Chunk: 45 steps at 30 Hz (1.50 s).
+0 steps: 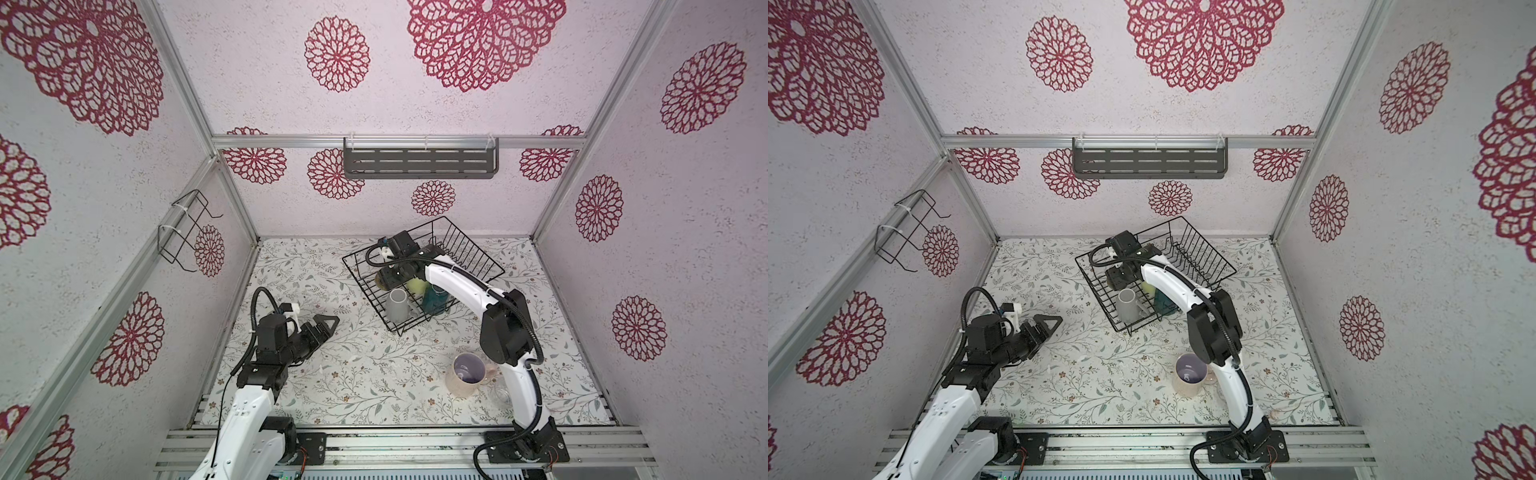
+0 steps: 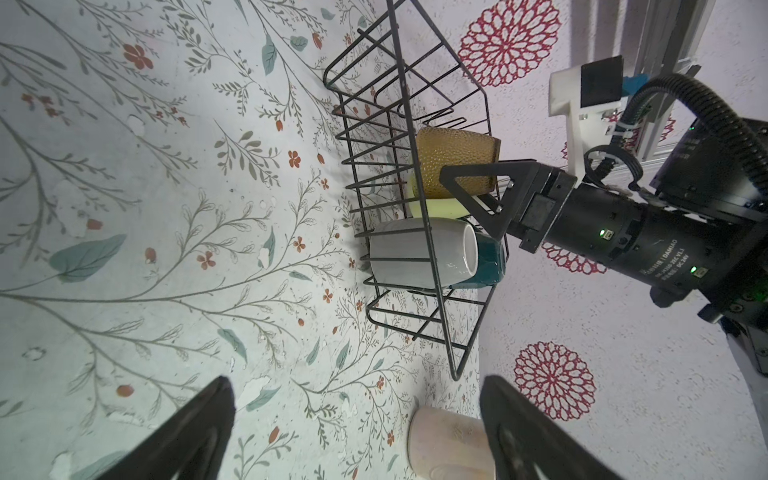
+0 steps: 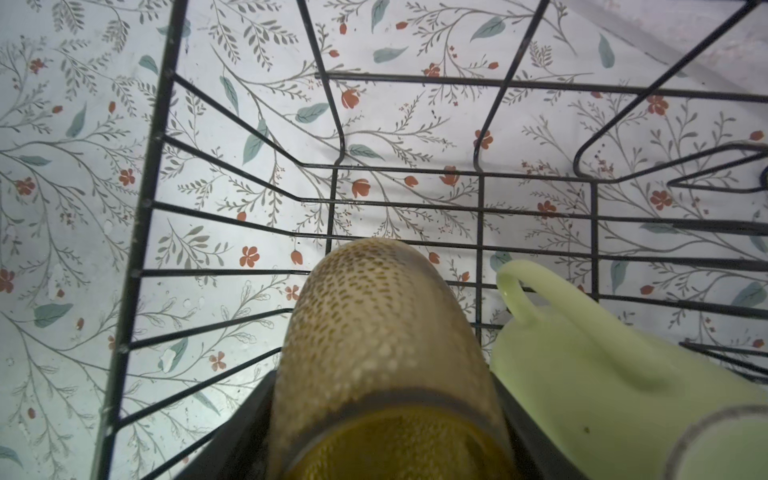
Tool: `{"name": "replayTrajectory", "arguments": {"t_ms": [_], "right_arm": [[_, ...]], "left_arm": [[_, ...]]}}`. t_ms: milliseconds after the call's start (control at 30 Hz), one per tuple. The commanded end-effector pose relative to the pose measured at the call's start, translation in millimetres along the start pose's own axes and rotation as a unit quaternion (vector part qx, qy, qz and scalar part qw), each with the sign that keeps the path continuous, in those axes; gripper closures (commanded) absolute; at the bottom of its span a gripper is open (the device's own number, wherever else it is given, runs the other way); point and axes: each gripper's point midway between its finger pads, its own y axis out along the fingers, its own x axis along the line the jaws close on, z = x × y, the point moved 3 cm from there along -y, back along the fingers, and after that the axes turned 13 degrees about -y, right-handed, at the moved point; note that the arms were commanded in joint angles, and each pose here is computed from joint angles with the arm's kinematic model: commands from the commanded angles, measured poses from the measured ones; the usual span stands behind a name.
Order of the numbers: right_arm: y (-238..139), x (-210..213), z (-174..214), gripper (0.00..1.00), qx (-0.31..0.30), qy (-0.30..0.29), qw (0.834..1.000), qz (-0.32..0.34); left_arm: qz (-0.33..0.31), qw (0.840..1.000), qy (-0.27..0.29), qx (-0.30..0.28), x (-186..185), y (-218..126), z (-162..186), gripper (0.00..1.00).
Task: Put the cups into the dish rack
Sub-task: 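Carry the gold glass into the rack with the right gripper while left withdraws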
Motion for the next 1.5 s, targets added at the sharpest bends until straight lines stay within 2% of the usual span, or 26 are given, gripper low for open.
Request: {"name": "replayTrajectory", "arguments": {"t_ms": [0, 133, 367, 700, 1000, 1167, 1267, 1467], "right_arm": [[-3, 2, 1, 0.33, 0.018, -0.032, 0.999, -0.006], [6, 6, 5, 0.33, 0.037, -0.065, 0.997, -0.022], [14, 12, 7, 0.32, 0.051, -0.077, 0.995, -0.041], [14, 14, 9, 0.24, 0.056, -0.095, 0.993, -0.049], [25, 16, 12, 0.24, 0.066, -0.108, 0.991, -0.052], [9, 20, 3, 0.22, 0.049, -0.102, 0.992, -0.062], [-7, 20, -8, 0.15, 0.027, -0.098, 0.993, -0.065], [-54, 9, -37, 0.12, -0.035, -0.055, 0.997, -0.029]], "left_arm": [[0.010, 1.000, -0.005, 0.008, 1, 4, 0, 0.04], [0.009, 1.000, -0.011, 0.010, 3, 5, 1, 0.03], [-0.012, 1.000, -0.016, 0.019, 8, 5, 2, 0.03], [-0.014, 0.999, -0.026, 0.022, 9, 5, 2, 0.03], [-0.021, 0.999, -0.034, 0.034, 14, 4, 4, 0.03], [-0.016, 0.998, -0.044, 0.031, 11, 1, 4, 0.03], [-0.009, 0.998, -0.042, 0.038, 4, -3, 6, 0.03], [0.024, 0.998, -0.041, 0.038, -13, -16, 11, 0.04]]}}
